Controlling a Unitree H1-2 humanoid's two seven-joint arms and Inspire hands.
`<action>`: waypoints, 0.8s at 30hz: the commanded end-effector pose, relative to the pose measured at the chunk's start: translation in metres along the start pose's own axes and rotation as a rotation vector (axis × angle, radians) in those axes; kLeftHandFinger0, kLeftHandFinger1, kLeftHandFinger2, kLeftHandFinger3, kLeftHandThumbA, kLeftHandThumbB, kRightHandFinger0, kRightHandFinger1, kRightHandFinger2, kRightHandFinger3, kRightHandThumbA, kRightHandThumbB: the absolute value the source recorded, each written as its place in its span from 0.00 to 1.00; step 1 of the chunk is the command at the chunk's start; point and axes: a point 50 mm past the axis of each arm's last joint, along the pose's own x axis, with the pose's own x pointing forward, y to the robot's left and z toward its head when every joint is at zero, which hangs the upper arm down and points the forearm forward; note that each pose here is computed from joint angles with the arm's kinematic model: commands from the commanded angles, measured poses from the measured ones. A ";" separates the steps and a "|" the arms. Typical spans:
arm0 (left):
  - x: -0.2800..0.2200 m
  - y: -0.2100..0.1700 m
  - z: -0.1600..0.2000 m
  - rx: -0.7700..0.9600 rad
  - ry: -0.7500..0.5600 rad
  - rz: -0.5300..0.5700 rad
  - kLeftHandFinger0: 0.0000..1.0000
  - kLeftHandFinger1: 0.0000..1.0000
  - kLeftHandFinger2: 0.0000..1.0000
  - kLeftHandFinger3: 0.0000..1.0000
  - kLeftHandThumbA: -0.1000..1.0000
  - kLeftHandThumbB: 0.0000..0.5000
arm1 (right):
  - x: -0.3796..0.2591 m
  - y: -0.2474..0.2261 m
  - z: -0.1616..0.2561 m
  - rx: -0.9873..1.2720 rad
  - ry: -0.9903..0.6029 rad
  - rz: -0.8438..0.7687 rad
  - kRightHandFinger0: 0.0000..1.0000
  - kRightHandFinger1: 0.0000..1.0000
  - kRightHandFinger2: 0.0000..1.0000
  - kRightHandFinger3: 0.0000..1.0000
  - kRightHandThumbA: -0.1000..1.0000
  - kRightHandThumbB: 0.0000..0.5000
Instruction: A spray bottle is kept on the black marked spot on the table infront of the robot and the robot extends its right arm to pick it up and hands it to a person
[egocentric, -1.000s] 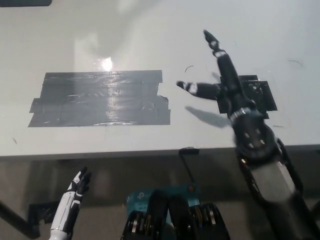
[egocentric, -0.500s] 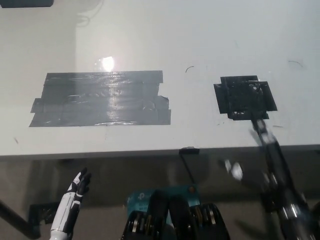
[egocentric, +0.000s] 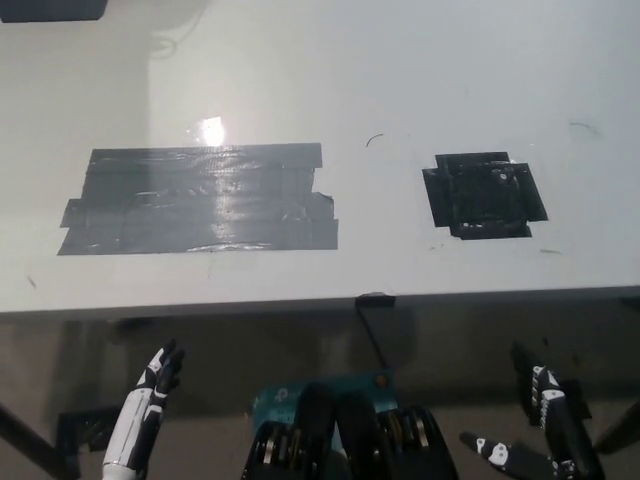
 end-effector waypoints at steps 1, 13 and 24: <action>0.000 0.000 0.008 0.006 -0.054 -0.007 1.00 1.00 1.00 1.00 1.00 1.00 | 0.008 -0.002 0.004 0.028 -0.071 0.028 1.00 1.00 1.00 1.00 0.94 0.80; -0.008 -0.004 0.002 0.000 -0.039 -0.013 1.00 1.00 1.00 1.00 1.00 1.00 | -0.001 -0.001 -0.005 0.010 -0.041 0.048 1.00 1.00 1.00 1.00 0.94 0.85; -0.009 -0.003 0.002 0.015 -0.040 -0.014 1.00 1.00 1.00 1.00 1.00 1.00 | 0.000 -0.001 -0.004 0.001 -0.040 0.058 1.00 1.00 1.00 1.00 0.93 0.88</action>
